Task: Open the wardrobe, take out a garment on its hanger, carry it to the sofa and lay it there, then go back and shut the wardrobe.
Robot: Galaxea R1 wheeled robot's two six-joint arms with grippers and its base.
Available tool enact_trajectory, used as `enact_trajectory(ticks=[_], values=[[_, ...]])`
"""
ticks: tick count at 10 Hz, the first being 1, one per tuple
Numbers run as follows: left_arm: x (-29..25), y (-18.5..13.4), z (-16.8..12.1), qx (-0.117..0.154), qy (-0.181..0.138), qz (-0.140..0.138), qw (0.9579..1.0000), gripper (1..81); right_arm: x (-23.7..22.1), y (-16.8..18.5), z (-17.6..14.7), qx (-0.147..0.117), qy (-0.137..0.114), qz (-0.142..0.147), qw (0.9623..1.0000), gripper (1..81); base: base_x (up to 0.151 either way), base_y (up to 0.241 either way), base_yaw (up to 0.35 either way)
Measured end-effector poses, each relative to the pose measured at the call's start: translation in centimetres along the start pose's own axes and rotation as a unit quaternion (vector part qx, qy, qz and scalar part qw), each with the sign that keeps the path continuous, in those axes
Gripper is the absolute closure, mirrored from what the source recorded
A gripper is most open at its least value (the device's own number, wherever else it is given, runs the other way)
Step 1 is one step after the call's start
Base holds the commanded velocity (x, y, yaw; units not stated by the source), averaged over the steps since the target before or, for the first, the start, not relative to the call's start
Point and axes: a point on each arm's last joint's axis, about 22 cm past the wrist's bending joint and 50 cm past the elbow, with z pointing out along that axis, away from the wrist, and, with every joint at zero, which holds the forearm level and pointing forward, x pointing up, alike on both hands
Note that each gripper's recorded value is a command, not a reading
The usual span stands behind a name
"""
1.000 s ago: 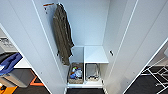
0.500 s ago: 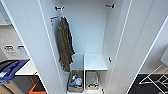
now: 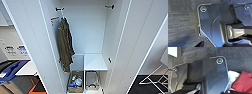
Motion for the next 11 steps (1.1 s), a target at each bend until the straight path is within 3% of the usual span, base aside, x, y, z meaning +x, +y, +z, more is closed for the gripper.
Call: enact_trajectory(ticks=[2,4,5,7,9,11], values=[[0.8,-5.2,-1.8,0.035,0.007,-0.024,0.9991,1.0,5.6,7.4,-1.9,-0.048,0.031,0.021,0.9981,1.0,0.0,0.0,0.0],[2.9,-9.1,-3.8,0.043,0.024,-0.038,0.998,1.0,12.0,11.6,-3.7,-0.073,0.069,0.063,0.9929,1.0,0.0,0.0,0.0],[3.5,-10.5,-5.0,0.032,0.029,-0.044,0.9981,1.0,15.2,13.2,-4.7,-0.082,0.091,0.077,0.9895,1.0,0.0,0.0,0.0],[5.7,-10.5,-6.9,-0.03,0.055,-0.076,0.9951,1.0,18.6,14.5,-6.0,-0.078,0.114,0.1,0.9854,1.0,0.0,0.0,0.0],[11.0,-12.3,-8.9,-0.041,0.111,-0.133,0.9841,1.0,19.0,13.1,-5.9,-0.055,0.109,0.118,0.9855,1.0,0.0,0.0,0.0],[14.1,-18.5,-12.6,0.004,0.157,-0.181,0.9707,1.0,22.4,13.6,-6.9,-0.052,0.126,0.134,0.9815,1.0,0.0,0.0,0.0]])
